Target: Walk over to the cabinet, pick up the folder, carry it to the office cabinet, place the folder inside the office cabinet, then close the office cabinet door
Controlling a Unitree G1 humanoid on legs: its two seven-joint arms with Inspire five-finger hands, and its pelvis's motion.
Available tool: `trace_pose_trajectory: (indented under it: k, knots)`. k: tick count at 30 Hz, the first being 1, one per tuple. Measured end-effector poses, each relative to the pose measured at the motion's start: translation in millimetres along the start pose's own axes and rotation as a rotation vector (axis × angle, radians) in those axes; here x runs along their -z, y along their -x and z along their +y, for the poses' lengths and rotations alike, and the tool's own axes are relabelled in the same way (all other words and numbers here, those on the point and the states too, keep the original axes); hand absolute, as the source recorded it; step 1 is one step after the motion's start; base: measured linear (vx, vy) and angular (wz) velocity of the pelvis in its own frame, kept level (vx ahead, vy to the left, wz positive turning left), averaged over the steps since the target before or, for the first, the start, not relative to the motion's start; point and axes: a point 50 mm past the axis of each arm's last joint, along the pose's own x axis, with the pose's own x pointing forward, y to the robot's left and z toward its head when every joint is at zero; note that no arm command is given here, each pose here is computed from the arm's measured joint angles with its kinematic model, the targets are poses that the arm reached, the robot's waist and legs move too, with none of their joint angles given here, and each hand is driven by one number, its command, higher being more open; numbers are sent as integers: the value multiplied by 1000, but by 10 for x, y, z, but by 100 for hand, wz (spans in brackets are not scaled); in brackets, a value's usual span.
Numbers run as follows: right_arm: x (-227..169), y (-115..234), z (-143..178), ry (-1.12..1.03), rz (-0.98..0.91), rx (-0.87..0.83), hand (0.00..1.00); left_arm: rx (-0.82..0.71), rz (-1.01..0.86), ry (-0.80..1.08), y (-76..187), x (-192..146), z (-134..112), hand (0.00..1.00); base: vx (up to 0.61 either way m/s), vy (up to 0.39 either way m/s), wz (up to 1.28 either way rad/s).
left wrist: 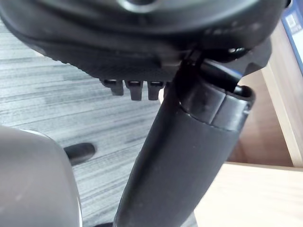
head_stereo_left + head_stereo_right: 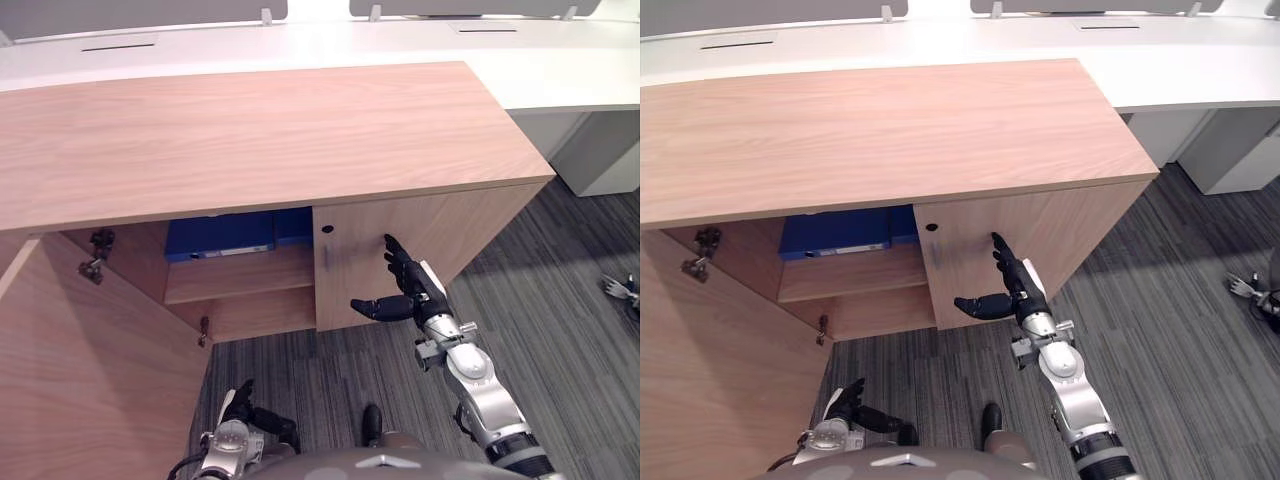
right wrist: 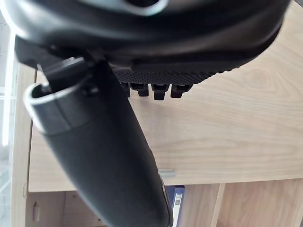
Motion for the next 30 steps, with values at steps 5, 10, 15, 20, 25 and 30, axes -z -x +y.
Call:
trace_pose_trajectory:
  k: [5, 10, 15, 20, 25, 30]
  knots:
    - [112, -3, -90, 8, 39, 43, 100, 1, -3, 8, 6, 5, -2, 100, -39, -6, 18]
    - [261, 8, -153, 28, 97, 87, 100, 2, -1, 20, 12, 13, -9, 100, 19, -5, 14]
    - [567, 124, -173, 53, 230, 131, 100, 8, -1, 28, 18, 16, -41, 100, 46, 12, 0]
    - [997, 420, -77, 60, 429, 135, 100, 3, 8, 52, 26, 44, -39, 100, 42, 17, -6]
    - [1349, 711, -76, -23, 612, 243, 100, -19, 27, 167, 52, 104, -34, 100, 1, 17, -6]
    - [1544, 959, -123, -59, 733, 355, 100, -64, 36, 291, 76, 153, 5, 100, 41, -4, 39]
